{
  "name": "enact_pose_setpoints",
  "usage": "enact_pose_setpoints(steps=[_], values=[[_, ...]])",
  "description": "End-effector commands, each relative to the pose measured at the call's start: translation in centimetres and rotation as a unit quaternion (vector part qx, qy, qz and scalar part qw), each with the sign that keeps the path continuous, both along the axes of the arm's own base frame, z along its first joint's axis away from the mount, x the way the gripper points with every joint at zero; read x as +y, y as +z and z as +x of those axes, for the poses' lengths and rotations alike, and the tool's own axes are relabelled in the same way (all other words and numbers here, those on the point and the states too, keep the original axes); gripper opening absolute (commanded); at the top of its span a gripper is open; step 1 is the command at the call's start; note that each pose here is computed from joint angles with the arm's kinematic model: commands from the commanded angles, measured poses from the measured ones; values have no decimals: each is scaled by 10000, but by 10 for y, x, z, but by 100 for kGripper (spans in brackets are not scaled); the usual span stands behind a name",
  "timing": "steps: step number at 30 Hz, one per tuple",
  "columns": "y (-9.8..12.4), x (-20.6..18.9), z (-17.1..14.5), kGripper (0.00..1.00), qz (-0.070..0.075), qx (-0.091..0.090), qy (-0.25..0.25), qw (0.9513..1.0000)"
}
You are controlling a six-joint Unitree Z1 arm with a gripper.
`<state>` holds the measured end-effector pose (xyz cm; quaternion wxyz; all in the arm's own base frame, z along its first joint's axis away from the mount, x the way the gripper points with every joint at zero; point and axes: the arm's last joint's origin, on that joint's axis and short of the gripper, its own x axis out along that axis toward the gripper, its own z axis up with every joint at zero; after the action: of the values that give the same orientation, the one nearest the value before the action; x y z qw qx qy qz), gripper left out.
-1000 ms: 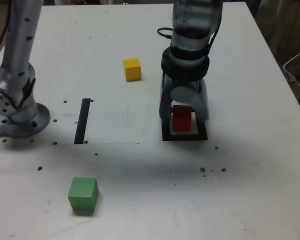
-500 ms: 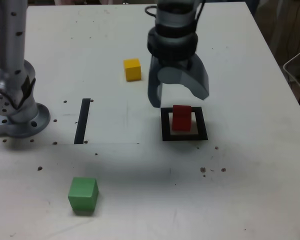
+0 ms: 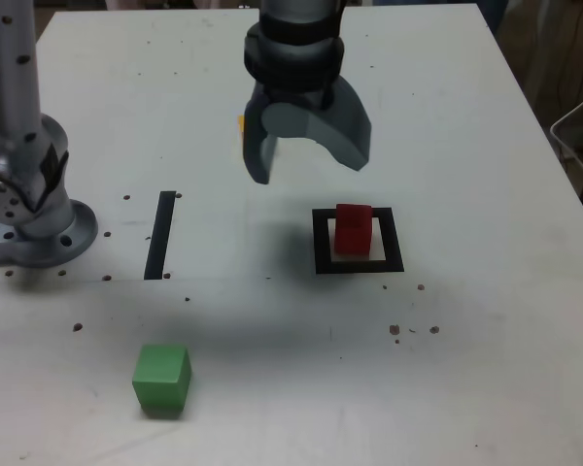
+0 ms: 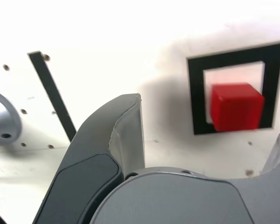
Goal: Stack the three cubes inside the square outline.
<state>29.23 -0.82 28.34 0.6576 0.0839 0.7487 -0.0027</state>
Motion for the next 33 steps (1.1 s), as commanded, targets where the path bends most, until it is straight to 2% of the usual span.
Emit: enact_pose_setpoints(steps=[1, 6, 13, 23, 27, 33], values=[[3, 11, -5, 100, 54, 16, 75, 10000], [8, 40, -13, 99, 150, 94, 261, 9995], [10, 81, -29, 100, 175, 152, 574, 9981], [-3, 133, -54, 100, 176, 567, 908, 9941], [-8, 143, -54, 99, 186, 657, 904, 9936], [-24, 161, -50, 99, 79, 814, 922, 9924]])
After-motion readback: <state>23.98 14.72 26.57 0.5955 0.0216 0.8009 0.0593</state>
